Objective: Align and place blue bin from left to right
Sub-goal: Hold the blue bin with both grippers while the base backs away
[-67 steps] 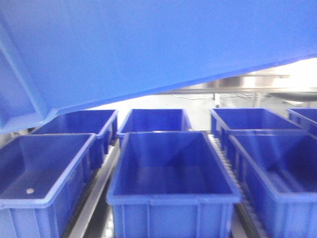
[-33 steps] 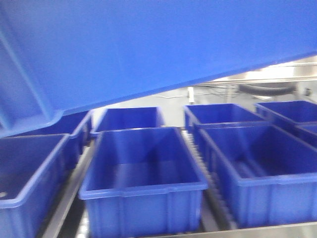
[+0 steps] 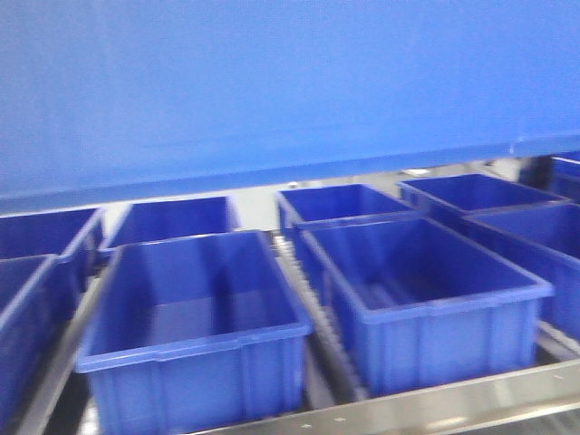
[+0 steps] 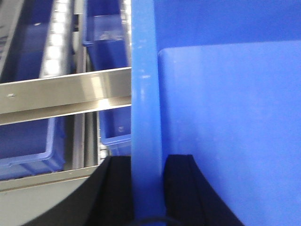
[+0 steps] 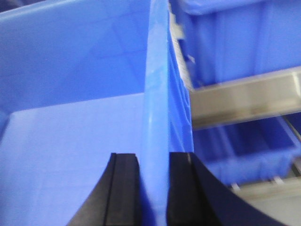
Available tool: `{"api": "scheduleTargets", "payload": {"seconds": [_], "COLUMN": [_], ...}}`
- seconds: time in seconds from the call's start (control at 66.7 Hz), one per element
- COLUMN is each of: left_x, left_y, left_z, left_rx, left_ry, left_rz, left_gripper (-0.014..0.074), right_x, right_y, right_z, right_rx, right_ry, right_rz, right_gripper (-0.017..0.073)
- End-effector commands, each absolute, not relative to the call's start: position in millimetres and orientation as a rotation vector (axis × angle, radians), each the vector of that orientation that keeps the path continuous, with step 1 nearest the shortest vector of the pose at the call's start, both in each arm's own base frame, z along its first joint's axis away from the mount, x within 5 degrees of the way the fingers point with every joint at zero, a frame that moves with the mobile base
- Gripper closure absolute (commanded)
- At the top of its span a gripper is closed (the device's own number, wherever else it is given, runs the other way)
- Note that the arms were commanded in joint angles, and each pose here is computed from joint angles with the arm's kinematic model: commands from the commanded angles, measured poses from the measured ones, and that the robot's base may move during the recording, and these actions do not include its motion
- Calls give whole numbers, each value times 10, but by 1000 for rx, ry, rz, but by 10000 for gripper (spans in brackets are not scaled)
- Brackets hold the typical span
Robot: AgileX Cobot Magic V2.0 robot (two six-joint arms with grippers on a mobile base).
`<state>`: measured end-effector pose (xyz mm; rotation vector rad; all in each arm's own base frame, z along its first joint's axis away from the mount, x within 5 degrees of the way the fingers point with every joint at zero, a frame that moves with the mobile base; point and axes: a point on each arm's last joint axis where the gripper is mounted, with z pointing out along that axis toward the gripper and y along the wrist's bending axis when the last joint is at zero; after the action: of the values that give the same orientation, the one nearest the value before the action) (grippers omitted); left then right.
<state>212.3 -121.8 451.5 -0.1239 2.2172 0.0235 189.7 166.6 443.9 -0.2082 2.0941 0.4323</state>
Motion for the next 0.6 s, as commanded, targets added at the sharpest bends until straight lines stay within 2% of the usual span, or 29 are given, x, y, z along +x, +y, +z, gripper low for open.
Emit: {"api": "scheduleTargets", "payload": {"seconds": [0.0, 0.584], "left_x": [2133, 2133], "left_y": [-1316, -1316], "left_z": [4633, 4633], "left_rx": [-54, -54], "left_ry": [2111, 2111], "left_rz": [-101, -101], "left_gripper": [704, 704], "right_x": [1836, 1785], "right_y": [1701, 1659], "right_z": [4544, 4428], "right_rx": [-225, -187], "right_ry": [2038, 2190], "right_rz": [529, 492], "right_gripper": [637, 637]}}
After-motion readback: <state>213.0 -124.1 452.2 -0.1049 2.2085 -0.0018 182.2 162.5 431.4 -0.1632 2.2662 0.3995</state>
